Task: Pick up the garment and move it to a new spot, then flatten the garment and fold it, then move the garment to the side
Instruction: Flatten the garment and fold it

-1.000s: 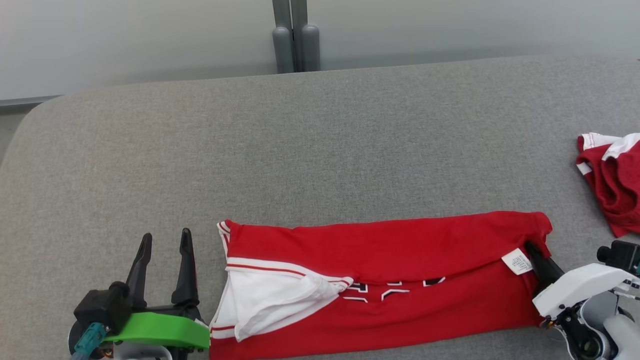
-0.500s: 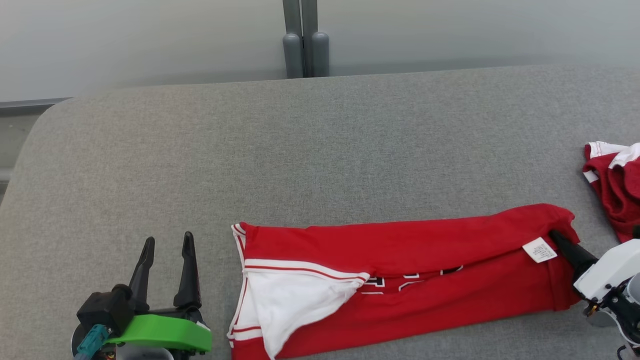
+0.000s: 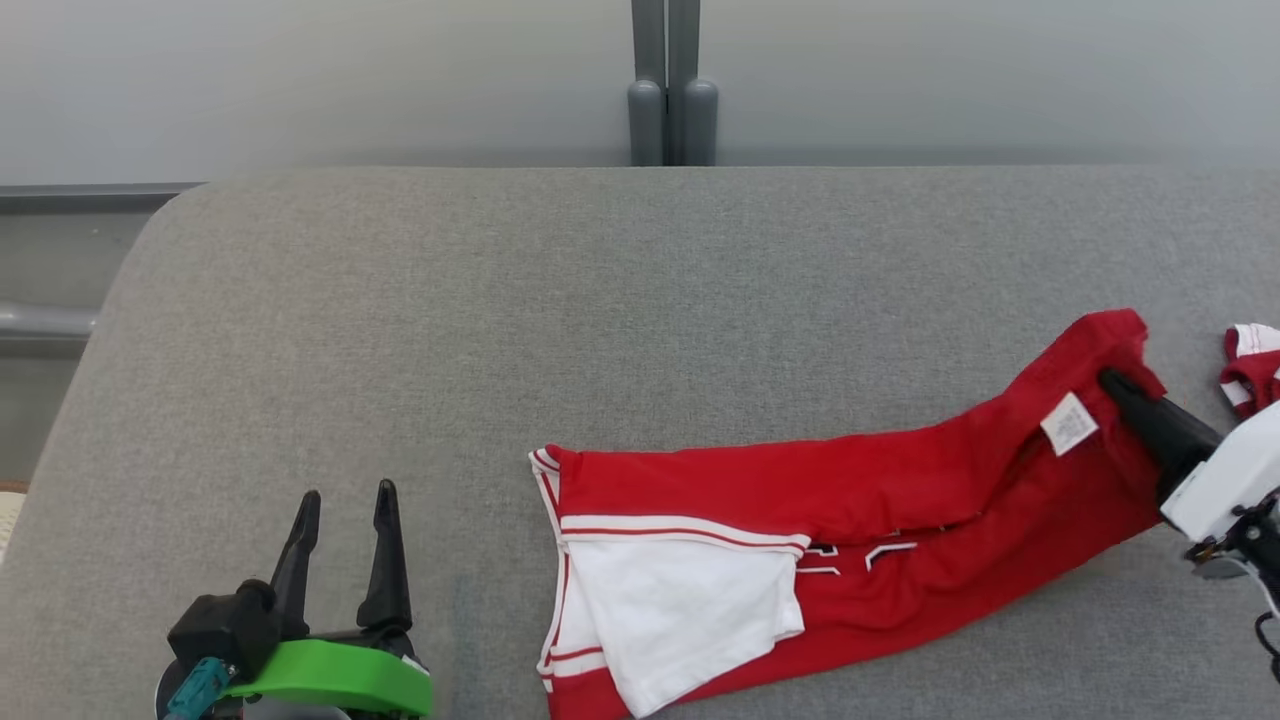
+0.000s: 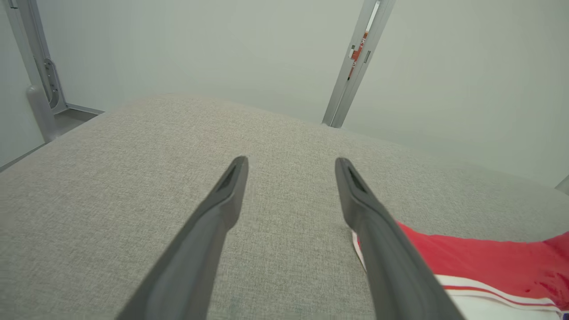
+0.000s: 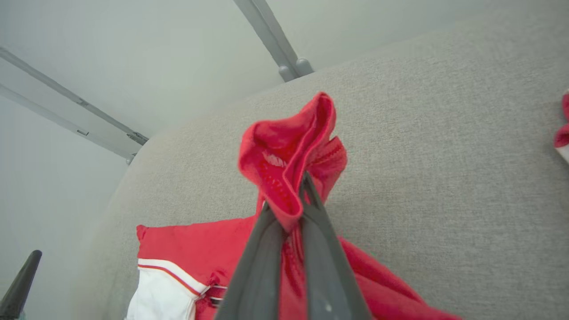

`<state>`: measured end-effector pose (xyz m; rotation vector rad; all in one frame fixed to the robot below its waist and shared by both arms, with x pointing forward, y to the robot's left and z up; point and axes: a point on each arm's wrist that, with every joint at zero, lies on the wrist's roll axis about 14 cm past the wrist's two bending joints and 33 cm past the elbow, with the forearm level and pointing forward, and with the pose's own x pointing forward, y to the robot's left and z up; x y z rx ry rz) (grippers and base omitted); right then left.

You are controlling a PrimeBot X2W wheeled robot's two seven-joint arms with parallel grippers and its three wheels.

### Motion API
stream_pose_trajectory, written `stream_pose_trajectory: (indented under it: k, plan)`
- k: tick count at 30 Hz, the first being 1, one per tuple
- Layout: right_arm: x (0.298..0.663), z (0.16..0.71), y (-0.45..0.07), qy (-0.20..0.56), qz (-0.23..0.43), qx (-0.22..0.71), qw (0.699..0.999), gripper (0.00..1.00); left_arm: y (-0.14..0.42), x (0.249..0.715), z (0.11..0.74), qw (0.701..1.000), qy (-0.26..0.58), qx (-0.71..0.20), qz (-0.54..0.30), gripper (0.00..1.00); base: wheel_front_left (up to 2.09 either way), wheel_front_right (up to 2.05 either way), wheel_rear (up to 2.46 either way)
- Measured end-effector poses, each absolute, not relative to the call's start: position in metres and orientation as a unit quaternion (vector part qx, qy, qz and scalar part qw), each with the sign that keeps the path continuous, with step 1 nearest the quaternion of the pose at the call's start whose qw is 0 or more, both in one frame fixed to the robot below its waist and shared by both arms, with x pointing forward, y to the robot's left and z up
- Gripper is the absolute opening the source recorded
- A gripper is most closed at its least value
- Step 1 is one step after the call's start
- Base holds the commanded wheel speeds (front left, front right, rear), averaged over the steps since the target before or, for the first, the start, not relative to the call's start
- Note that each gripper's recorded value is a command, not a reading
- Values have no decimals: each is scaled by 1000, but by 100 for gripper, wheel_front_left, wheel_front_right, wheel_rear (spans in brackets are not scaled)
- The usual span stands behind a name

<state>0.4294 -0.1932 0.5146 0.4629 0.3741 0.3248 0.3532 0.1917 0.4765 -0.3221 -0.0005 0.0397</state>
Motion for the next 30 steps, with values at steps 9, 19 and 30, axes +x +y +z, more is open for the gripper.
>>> stream_pose_trajectory:
  k: [9, 19, 30]
  plan:
    - [403, 527, -71, 214, 310, 227, 898, 0, 211, 332, 475, 985, -2, -161, 54, 100, 0, 0, 0]
    - [383, 512, 27, 269, 401, 265, 835, 0, 227, 318, 474, 984, -3, -161, 81, 100, 0, 0, 0]
    - [371, 469, 84, 339, 426, 283, 789, 0, 245, 312, 470, 981, 1, -160, 112, 100, 0, 0, 0]
